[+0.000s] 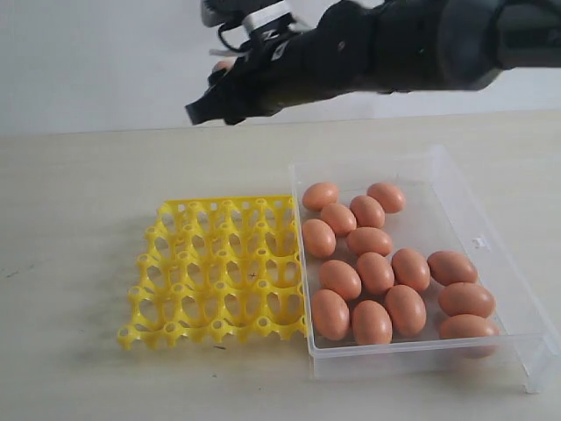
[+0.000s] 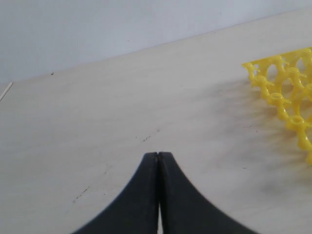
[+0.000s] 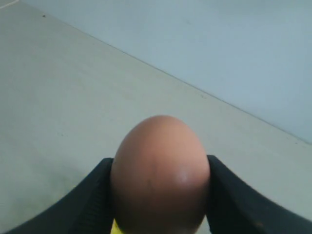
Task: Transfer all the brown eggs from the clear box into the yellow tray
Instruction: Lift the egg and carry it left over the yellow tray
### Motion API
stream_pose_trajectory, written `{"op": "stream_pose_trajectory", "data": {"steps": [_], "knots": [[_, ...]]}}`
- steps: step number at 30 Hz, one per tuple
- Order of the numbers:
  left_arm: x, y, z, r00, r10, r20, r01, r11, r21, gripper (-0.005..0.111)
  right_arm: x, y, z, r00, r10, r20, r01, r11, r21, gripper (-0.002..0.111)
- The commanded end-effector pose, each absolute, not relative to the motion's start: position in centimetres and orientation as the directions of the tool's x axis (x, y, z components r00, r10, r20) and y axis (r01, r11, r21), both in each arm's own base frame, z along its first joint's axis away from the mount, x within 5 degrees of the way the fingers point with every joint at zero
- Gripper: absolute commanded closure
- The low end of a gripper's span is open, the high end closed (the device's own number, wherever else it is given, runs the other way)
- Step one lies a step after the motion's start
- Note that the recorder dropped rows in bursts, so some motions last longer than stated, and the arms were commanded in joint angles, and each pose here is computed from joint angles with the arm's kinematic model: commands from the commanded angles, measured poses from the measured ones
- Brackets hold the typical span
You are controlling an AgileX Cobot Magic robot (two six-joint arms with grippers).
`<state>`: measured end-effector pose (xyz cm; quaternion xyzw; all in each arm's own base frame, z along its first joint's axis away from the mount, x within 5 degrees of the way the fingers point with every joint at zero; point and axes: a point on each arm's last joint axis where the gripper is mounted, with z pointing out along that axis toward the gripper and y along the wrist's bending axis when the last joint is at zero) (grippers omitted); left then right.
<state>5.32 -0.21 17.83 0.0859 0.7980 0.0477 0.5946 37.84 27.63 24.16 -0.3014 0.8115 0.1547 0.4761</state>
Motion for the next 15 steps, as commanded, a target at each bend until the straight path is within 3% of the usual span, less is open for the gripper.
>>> {"op": "stream_pose_trajectory", "data": {"steps": [1,10,15], "knots": [[5.3,-0.2,18.0,-0.263,0.191,-0.946,0.078,0.981,0.176,0.107,37.1,31.0,22.0,-0.282,-0.319,-0.905,-0.656,0.753,-0.061,0.108],[5.3,-0.2,18.1,-0.261,0.190,-0.946,0.078,0.981,0.176,0.107,36.5,34.4,18.9,-0.281,-0.082,-0.956,-0.729,0.666,0.157,0.108],[5.3,-0.2,18.1,-0.261,0.190,-0.946,0.078,0.981,0.176,0.107,37.0,34.3,15.8,-0.339,-0.110,-0.934,-0.718,0.672,0.182,0.108]]}}
